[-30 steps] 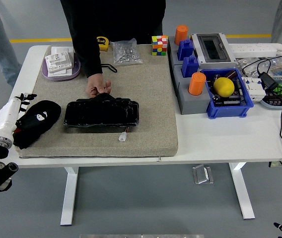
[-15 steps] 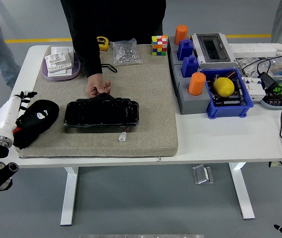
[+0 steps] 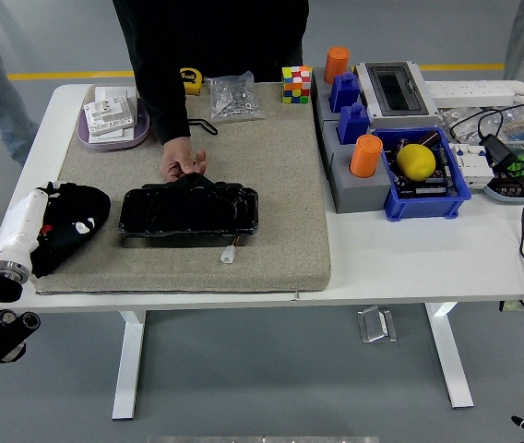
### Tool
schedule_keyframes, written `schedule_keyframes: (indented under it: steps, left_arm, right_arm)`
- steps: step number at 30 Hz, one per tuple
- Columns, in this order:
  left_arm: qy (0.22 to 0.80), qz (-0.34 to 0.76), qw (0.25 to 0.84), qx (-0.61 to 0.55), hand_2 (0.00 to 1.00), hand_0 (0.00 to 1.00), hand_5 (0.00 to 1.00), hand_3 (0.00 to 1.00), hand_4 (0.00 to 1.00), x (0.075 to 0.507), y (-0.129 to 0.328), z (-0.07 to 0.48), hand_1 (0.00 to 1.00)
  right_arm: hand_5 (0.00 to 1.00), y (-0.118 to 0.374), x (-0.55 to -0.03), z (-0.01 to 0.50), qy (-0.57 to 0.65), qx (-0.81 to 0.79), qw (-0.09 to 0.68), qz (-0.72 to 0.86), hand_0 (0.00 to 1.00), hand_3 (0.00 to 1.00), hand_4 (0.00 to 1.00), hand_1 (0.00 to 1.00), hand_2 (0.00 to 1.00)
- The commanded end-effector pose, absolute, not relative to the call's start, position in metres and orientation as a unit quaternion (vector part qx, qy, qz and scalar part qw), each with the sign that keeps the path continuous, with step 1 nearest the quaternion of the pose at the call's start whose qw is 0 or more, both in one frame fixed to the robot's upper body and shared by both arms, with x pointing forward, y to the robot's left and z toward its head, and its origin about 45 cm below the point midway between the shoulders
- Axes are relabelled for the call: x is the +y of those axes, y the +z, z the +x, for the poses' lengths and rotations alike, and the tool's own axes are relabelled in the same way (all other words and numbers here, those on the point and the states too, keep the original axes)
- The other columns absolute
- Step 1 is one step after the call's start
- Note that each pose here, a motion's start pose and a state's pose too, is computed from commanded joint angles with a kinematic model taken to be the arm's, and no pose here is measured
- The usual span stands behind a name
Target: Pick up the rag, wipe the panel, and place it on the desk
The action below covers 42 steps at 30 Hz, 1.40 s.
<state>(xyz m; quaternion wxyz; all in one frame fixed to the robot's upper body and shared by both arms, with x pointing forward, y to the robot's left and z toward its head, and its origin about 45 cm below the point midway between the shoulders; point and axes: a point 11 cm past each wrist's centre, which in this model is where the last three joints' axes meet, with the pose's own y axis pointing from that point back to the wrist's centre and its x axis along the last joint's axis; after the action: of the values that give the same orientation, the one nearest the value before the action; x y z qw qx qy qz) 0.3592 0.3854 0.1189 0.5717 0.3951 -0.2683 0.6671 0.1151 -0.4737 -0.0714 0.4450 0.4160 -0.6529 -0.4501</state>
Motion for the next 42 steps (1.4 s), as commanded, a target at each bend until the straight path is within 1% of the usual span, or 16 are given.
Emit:
schedule_keyframes:
  steps: [4,5,10,11,16,17,22,23,28,29,34,35,40,41,42]
  left_arm:
    - [0.669,0.395,0.567,-0.274,0.794,0.526,0.38,0.773,0.87,0.384,0.119,0.3594,0.697]
    - [0.668,0.396,0.566,-0.276,0.794,0.505,0.376,0.748,0.862,0.3838,0.1195,0.3598,0.687]
    - [0.668,0.398,0.563,-0.279,0.794,0.505,0.376,0.748,0.862,0.3847,0.121,0.3617,0.687]
    - [0.668,0.398,0.562,-0.281,0.793,0.425,0.251,0.642,0.678,0.3847,0.1214,0.362,0.557]
    - [0.666,0.405,0.559,-0.282,0.793,0.425,0.251,0.642,0.678,0.3861,0.1206,0.3623,0.557]
    - [0.665,0.406,0.559,-0.282,0.788,0.399,0.233,0.628,0.652,0.3861,0.1204,0.3622,0.479]
    - [0.665,0.41,0.558,-0.28,0.788,0.399,0.233,0.628,0.652,0.3867,0.1181,0.3613,0.479]
    - [0.664,0.411,0.558,-0.281,0.786,0.372,0.195,0.614,0.618,0.3864,0.1181,0.3614,0.4]
    - [0.661,0.414,0.558,-0.283,0.786,0.372,0.195,0.614,0.618,0.386,0.118,0.3619,0.4]
    - [0.66,0.415,0.558,-0.285,0.748,0.365,0.141,0.599,0.554,0.3856,0.1179,0.362,0.392]
    - [0.656,0.422,0.557,-0.286,0.748,0.365,0.141,0.599,0.554,0.3862,0.1145,0.3611,0.392]
    - [0.655,0.423,0.557,-0.286,0.679,0.343,0.013,0.583,0.387,0.3863,0.1138,0.3607,0.355]
    - [0.65,0.432,0.554,-0.29,0.679,0.343,0.013,0.583,0.387,0.3869,0.1119,0.3598,0.355]
    - [0.65,0.433,0.553,-0.29,0.621,0.276,0.002,0.548,0.259,0.3871,0.112,0.3598,0.226]
    - [0.65,0.432,0.553,-0.291,0.621,0.276,0.002,0.548,0.259,0.3869,0.1127,0.3601,0.226]
  right_arm:
    - [0.556,-0.0714,-0.4744,0.1142,-0.45,-0.653,0.445,0.415,0.771,0.625,0.998,0.588,0.71]
    - [0.556,-0.0712,-0.4749,0.1141,-0.45,-0.653,0.446,0.415,0.772,0.625,0.998,0.588,0.71]
    - [0.556,-0.0702,-0.4762,0.1155,-0.45,-0.656,0.443,0.414,0.772,0.625,0.998,0.588,0.71]
    - [0.554,-0.0701,-0.4763,0.1157,-0.45,-0.656,0.442,0.414,0.772,0.625,0.998,0.589,0.71]
    - [0.554,-0.07,-0.4758,0.1171,-0.449,-0.659,0.438,0.414,0.772,0.625,0.998,0.589,0.71]
    - [0.554,-0.0701,-0.4755,0.1172,-0.45,-0.659,0.438,0.415,0.772,0.624,0.998,0.589,0.71]
    - [0.554,-0.0702,-0.4755,0.1167,-0.45,-0.659,0.437,0.414,0.772,0.624,0.998,0.589,0.71]
    - [0.553,-0.0702,-0.4755,0.1165,-0.45,-0.66,0.436,0.414,0.772,0.625,0.998,0.589,0.709]
    - [0.553,-0.0703,-0.4753,0.1166,-0.45,-0.66,0.436,0.414,0.772,0.625,0.998,0.589,0.709]
    - [0.554,-0.0702,-0.4752,0.1171,-0.45,-0.66,0.436,0.414,0.772,0.625,0.998,0.59,0.709]
    - [0.554,-0.0701,-0.4752,0.1178,-0.45,-0.661,0.435,0.414,0.772,0.625,0.998,0.59,0.709]
    - [0.554,-0.0701,-0.4752,0.1178,-0.45,-0.661,0.434,0.414,0.769,0.624,0.998,0.589,0.709]
    - [0.554,-0.0697,-0.4758,0.1185,-0.45,-0.663,0.433,0.413,0.769,0.624,0.998,0.589,0.709]
    - [0.554,-0.0696,-0.4757,0.1188,-0.45,-0.663,0.433,0.413,0.77,0.625,0.998,0.588,0.709]
    - [0.554,-0.0696,-0.4756,0.1192,-0.449,-0.663,0.433,0.414,0.77,0.625,0.998,0.588,0.709]
